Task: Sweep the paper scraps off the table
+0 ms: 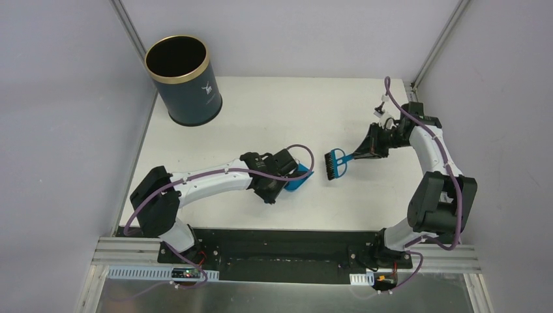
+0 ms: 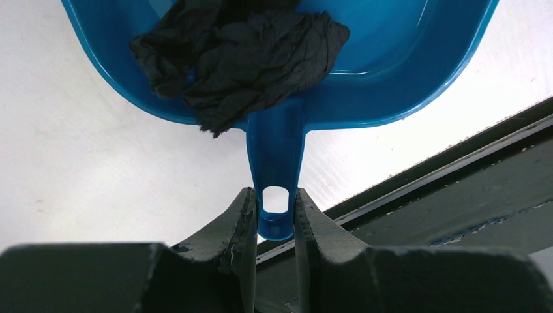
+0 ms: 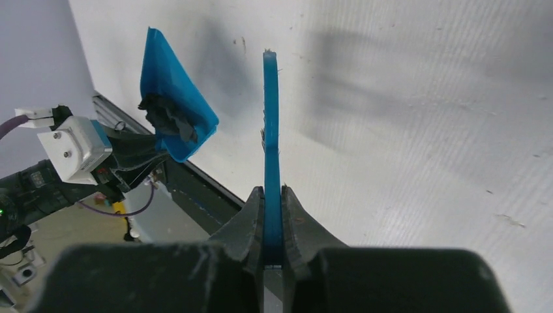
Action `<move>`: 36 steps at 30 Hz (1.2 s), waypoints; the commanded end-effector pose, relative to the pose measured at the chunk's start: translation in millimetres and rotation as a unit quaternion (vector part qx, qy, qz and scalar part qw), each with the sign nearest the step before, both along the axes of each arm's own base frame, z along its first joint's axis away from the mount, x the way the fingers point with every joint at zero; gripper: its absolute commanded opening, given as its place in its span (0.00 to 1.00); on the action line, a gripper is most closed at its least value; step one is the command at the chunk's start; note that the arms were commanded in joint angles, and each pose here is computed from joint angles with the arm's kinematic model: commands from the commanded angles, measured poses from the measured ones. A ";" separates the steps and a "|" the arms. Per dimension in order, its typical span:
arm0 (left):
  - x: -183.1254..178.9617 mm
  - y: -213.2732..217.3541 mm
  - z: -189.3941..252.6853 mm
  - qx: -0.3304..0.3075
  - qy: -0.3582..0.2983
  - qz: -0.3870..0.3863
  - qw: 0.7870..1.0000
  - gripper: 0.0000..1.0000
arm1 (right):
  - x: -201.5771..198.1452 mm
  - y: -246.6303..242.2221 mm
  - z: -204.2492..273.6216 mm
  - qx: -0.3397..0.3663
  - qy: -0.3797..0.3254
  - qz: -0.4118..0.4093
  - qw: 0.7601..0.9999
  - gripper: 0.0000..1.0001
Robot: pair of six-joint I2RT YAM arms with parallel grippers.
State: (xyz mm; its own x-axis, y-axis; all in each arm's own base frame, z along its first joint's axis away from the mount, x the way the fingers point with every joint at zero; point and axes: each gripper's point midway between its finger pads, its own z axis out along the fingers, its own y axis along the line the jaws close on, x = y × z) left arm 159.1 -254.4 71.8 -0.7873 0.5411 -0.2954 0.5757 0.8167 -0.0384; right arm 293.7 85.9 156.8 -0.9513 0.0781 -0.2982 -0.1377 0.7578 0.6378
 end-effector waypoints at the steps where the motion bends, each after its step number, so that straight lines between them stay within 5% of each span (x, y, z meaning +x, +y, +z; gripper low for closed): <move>1: 21.3 -5.9 18.5 -0.003 -0.028 0.009 1.000 0.00 | -14.1 14.5 23.8 0.085 -0.052 0.024 0.995 0.00; 10: 61.6 4.4 54.7 -0.030 -0.037 0.047 0.998 0.00 | -20.5 10.2 6.3 0.120 -0.026 0.015 0.992 0.00; 25: 145.4 95.2 157.8 -0.011 -0.100 0.145 0.984 0.00 | -28.6 15.2 6.2 0.148 -0.009 0.043 0.988 0.00; 36: 199.3 132.9 216.0 -0.059 -0.153 0.216 0.963 0.00 | -34.2 15.5 9.5 0.142 -0.023 0.050 0.988 0.00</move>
